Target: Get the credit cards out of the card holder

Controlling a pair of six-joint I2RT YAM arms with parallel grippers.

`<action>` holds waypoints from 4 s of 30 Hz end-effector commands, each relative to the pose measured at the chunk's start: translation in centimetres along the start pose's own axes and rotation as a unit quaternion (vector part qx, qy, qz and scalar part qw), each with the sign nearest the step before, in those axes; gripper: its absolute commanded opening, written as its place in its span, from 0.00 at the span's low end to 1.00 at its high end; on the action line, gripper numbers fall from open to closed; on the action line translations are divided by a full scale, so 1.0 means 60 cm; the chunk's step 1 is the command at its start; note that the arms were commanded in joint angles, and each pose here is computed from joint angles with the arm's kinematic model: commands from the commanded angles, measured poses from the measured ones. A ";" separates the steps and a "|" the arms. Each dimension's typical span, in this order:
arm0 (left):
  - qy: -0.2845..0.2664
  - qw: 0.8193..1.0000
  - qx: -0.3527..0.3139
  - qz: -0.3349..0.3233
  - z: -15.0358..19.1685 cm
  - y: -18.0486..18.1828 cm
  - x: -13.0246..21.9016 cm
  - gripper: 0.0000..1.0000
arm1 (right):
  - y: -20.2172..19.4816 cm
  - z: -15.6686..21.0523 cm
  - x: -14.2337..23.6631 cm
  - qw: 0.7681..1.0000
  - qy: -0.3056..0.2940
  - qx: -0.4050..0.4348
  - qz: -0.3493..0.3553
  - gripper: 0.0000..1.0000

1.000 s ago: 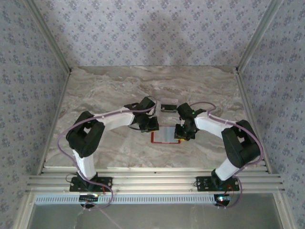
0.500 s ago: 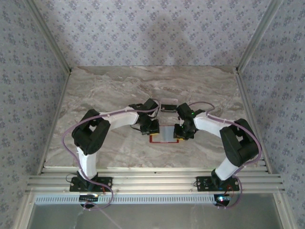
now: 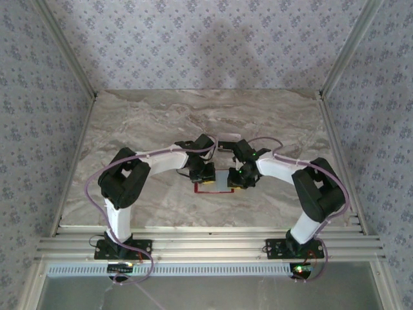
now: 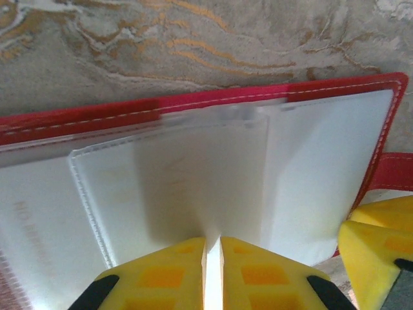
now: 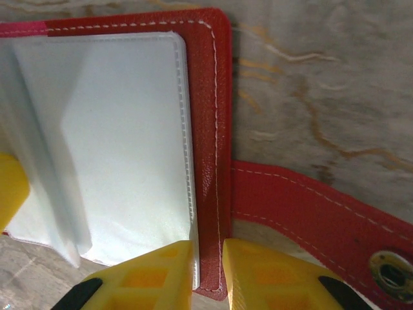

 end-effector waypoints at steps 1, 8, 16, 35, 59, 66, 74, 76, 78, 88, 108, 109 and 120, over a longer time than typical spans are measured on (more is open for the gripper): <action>0.006 1.000 -0.004 0.004 0.004 -0.003 -0.005 0.14 | 0.009 0.011 -0.017 1.000 0.020 0.004 -0.002 0.23; -0.020 0.999 -0.020 0.023 -0.007 -0.019 0.013 0.15 | 0.018 0.008 -0.008 1.000 0.014 0.010 -0.011 0.22; -0.043 0.998 -0.027 0.032 -0.013 -0.025 0.031 0.15 | 0.024 0.005 0.001 1.000 0.007 0.014 -0.006 0.22; -0.047 0.998 0.038 -0.002 0.002 0.102 0.088 0.14 | 0.075 -0.007 0.059 0.999 -0.017 0.037 -0.011 0.23; 0.006 0.998 0.065 -0.026 0.033 0.143 0.029 0.07 | 0.223 -0.024 -0.004 0.995 0.006 0.059 -0.085 0.23; 0.007 0.997 0.067 -0.025 0.036 0.146 0.028 0.06 | 0.221 -0.018 -0.042 0.995 0.020 0.059 -0.076 0.21; 0.008 0.997 0.067 -0.028 0.037 0.148 0.028 0.06 | 0.206 -0.018 -0.068 0.997 0.025 0.041 -0.058 0.18; 0.008 0.997 0.067 -0.029 0.037 0.149 0.029 0.06 | 0.202 -0.016 -0.073 0.998 0.027 0.037 -0.053 0.16; 0.008 0.997 0.067 -0.030 0.037 0.149 0.029 0.06 | 0.195 -0.014 -0.080 0.998 0.029 0.035 -0.043 0.15; 0.011 0.997 0.067 -0.038 0.038 0.153 0.029 0.06 | 0.157 -0.008 -0.094 0.999 0.028 0.032 0.022 0.15; 0.016 0.996 0.068 -0.049 0.037 0.160 0.033 0.06 | 0.078 -0.007 -0.002 0.987 -0.006 0.053 0.152 0.20; 0.015 0.996 0.068 -0.048 0.036 0.158 0.033 0.07 | 0.072 -0.008 0.004 0.987 -0.009 0.050 0.155 0.21; 0.016 0.997 0.063 -0.047 0.031 0.153 0.038 0.06 | 0.016 -0.014 0.066 0.981 -0.036 0.023 0.189 0.24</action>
Point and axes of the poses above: each hand's point on the last joint's axis, 136 mm out from that joint toward the fingers, its own x axis back along the fingers, its own y axis along the line the jaws close on, z = x × y, the point moved 4 cm from there along x, back along the fingers, and after that the axes turned 5 degrees about -x, right-handed, at the moved point
